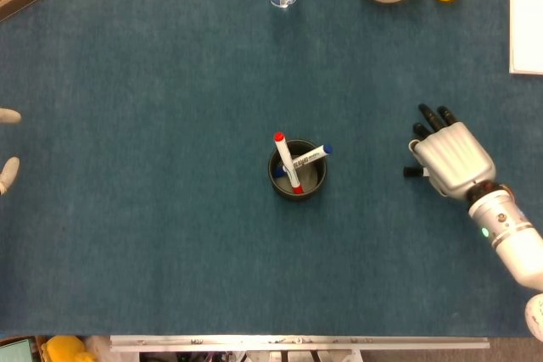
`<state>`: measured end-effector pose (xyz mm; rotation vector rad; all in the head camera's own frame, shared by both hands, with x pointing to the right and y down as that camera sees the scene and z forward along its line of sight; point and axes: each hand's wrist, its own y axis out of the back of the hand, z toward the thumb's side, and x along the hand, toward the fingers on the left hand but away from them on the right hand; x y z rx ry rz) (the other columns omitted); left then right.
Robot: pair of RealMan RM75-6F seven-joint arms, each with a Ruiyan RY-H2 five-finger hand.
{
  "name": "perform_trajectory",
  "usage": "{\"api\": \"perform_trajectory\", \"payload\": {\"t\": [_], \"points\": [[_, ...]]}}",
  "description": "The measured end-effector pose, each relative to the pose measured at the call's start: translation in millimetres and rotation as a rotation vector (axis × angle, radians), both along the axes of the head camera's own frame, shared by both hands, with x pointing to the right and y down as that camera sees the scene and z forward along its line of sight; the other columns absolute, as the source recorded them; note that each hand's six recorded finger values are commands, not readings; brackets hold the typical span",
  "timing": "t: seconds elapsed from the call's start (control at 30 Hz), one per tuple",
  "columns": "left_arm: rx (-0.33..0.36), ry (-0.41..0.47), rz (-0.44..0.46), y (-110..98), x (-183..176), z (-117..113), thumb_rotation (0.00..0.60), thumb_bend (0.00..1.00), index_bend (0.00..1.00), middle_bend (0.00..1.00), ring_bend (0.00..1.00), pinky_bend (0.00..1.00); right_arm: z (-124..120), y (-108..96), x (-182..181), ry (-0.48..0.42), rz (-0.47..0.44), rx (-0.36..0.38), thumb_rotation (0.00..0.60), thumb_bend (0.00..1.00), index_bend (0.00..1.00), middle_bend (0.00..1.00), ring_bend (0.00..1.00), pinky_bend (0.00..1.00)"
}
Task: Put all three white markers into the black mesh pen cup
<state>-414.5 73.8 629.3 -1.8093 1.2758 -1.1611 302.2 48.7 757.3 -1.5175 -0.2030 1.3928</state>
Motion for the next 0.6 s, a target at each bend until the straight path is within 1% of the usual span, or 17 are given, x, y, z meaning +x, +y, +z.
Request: {"api": "perform_trajectory", "payload": {"t": [0.17, 0.6], "points": [[-0.001, 0.003, 0.003, 0.0, 1.3, -0.1, 0.600, 0.34, 0.31, 0.07, 0.00, 0.00, 0.6, 0.5, 0.5, 0.009, -0.002, -0.007, 0.596, 0.20, 0.54, 0.29, 0.05, 0.14], [0.000, 0.003, -0.001, 0.1, 0.6, -0.5, 0.600, 0.34, 0.31, 0.07, 0.00, 0.00, 6.3, -0.9, 2.5, 0.041, 0.002, -0.017, 0.596, 0.20, 0.54, 0.29, 0.05, 0.14]]}}
